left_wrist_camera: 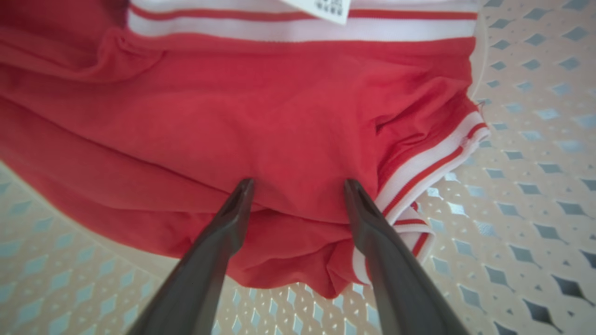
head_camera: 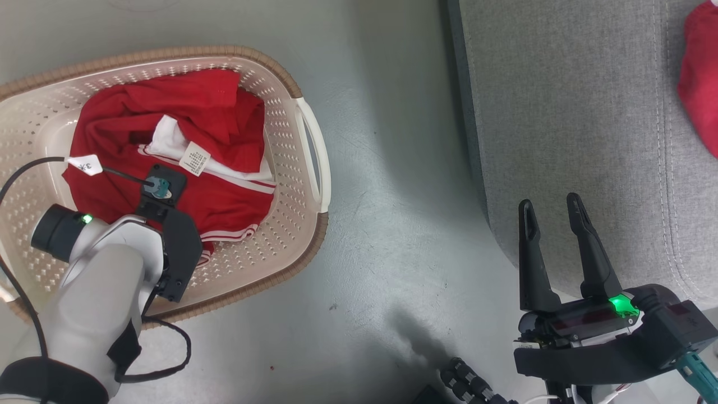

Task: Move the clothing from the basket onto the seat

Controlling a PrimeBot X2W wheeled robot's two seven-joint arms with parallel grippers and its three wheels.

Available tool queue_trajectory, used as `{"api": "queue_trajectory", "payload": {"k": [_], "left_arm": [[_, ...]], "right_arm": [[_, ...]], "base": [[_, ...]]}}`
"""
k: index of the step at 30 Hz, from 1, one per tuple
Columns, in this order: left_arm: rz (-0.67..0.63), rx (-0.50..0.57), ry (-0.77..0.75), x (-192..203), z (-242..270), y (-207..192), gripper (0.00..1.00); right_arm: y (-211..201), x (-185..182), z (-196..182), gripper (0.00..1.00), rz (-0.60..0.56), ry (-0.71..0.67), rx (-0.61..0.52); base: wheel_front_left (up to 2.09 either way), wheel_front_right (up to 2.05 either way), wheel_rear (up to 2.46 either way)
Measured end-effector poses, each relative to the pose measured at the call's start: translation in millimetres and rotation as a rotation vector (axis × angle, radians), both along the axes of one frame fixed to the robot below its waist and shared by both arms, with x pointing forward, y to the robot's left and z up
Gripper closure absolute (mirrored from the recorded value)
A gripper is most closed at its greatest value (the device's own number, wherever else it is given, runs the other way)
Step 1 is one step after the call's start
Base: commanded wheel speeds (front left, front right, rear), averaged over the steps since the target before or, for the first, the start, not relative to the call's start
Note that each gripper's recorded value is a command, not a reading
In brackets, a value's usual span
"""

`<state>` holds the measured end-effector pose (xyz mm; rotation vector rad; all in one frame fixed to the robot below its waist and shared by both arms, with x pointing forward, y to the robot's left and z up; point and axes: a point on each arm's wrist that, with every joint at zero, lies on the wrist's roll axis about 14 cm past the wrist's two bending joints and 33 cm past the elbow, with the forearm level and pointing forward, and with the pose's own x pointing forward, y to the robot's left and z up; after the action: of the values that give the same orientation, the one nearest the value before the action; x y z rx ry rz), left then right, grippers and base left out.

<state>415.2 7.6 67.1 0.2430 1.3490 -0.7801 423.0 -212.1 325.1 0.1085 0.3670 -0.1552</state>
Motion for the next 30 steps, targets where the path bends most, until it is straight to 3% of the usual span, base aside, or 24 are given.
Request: {"api": "queue_trajectory", "payload": {"k": [12,13,14,15,30], "left_arm": [[-0.016,0.029,0.081,-19,-4,6,0.00],[-0.019,0.030,0.081,-19,-4,6,0.10],[-0.022,0.030,0.081,-19,-4,6,0.50],[-0.024,0.029,0.080,-19,-3,6,1.00],[-0.014,0.002,0.057,-10,0,3,1.00]], "right_arm": [[3,-2,-3,0.00,0.003,0.010,0.008],[3,-2,-3,0.00,0.004,0.009,0.009],[3,-2,-4,0.00,0.005,0.009,0.011],[4,-2,-4,0.00,0.006,0.009,0.012],[5,4,-2,0.00,0.018,-0.007,0.014]], "base": [[0.00,0.00,0.00],[0.00,0.00,0.00],[0.00,0.00,0.00],[0.00,0.00,0.00],[0.00,0.00,0.00]]}}
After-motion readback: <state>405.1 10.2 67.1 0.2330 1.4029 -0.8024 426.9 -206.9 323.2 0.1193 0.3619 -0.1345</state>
